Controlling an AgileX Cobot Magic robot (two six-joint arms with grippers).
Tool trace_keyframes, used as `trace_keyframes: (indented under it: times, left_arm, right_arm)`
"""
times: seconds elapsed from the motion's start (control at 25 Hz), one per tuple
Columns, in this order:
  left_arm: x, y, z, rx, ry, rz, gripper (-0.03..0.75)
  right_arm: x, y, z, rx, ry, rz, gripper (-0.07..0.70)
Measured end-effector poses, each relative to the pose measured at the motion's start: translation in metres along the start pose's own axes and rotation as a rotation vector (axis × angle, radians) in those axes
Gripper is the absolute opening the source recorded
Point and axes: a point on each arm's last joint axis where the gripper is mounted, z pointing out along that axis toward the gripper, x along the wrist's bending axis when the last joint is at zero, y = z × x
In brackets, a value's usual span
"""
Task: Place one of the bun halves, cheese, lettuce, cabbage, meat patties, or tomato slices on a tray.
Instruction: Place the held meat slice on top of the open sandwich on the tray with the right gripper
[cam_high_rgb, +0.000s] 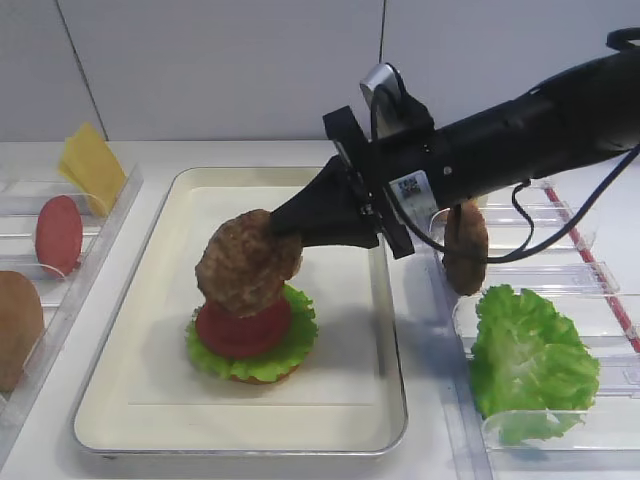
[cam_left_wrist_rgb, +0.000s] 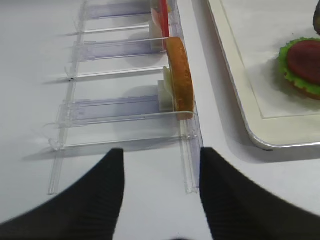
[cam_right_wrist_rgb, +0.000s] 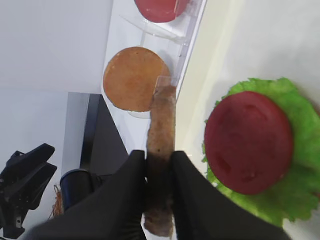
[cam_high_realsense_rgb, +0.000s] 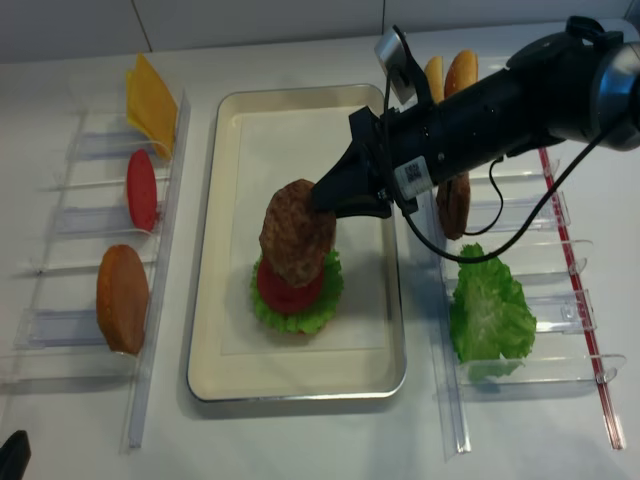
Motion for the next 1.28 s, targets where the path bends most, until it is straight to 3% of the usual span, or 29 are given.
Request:
trace_keyframes:
  times: [0.16, 0.36, 1.28]
  left_arm:
    - [0.0, 0.0, 0.0, 0.0, 0.0, 0.0, 0.341]
    - [0.0, 0.0, 0.0, 0.0, -0.002, -0.001, 0.341]
    - [0.0, 0.0, 0.0, 0.0, -0.002, -0.002, 0.341]
  right_arm:
    - [-0.002, -0.004, 0.014, 0.03, 0.016, -0.018, 0.16]
    - [-0.017, -0.002, 0.023, 0.018, 0.028, 0.029, 0.16]
    - [-0.03, -0.007, 0.026, 0.07, -0.013, 0.025, 0.16]
